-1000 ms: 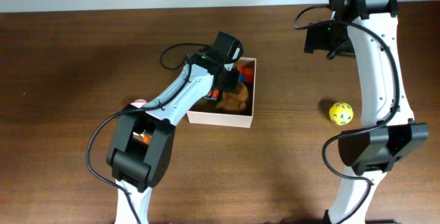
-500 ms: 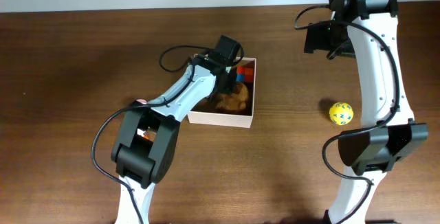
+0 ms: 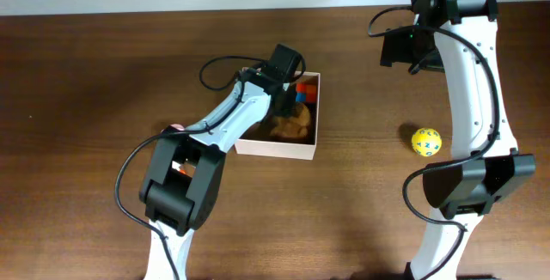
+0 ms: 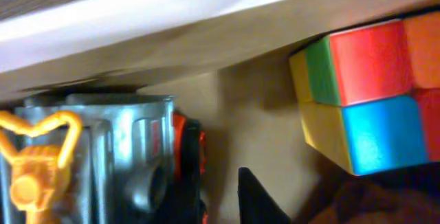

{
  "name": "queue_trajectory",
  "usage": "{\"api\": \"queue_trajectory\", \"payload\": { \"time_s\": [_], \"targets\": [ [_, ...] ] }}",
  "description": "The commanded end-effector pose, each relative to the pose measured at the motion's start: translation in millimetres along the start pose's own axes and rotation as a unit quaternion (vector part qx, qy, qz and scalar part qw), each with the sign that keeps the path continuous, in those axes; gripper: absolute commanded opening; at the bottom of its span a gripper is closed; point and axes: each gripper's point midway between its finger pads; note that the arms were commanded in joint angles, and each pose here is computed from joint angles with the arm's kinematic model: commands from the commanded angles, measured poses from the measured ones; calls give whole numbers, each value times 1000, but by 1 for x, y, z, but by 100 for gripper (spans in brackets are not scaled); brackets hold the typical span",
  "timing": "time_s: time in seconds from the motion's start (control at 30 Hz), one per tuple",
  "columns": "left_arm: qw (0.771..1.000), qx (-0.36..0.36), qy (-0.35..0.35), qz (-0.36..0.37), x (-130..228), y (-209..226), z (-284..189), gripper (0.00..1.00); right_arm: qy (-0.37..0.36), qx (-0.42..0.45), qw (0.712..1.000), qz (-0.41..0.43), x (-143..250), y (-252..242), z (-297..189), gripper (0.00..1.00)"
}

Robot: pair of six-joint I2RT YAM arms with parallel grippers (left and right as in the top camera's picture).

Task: Pack container
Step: 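Lower the fire truck into the box's left side with left gripper, then open left gripper, withdraw, and move to the pink-hatted duck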

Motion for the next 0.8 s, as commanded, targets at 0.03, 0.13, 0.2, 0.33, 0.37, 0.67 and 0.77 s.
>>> {"api": "queue_trajectory", "payload": {
  "time_s": [0.03, 0.13, 0.2, 0.33, 0.37, 0.67, 0.77],
  "targets": [
    [999, 45, -11, -2, -14, -19, -8, 33, -22, 4, 1000, 11, -3, -7, -15, 99],
    [998, 63, -21, -3, -26, -26, -20, 39, -22, 4, 1000, 11, -3, -7, -15, 99],
    [997, 65, -34, 5, -38, -27, -33, 43, -22, 4, 1000, 11, -3, -7, -15, 99],
    [997, 49, -62, 25, -60, -19, -66, 50, -22, 4, 1000, 11, -3, -7, -15, 99],
    [997, 29, -72, 22, -66, -11, -77, 52, -22, 4, 1000, 11, -3, -7, -15, 99],
    [986, -113, -119, -38, -79, 90, -176, 58, -22, 4, 1000, 11, -3, -7, -15, 99],
    [985, -103, -114, -83, -72, 123, -197, 57, -22, 4, 1000, 11, -3, -7, -15, 99]
  ]
}}
Point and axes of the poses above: each gripper's point midway between its finger pads, its own z axis out along the fingers, its own y axis along the line the jaws close on, x = y × z, and after that the axes turned 7 degrees about -z, right-handed
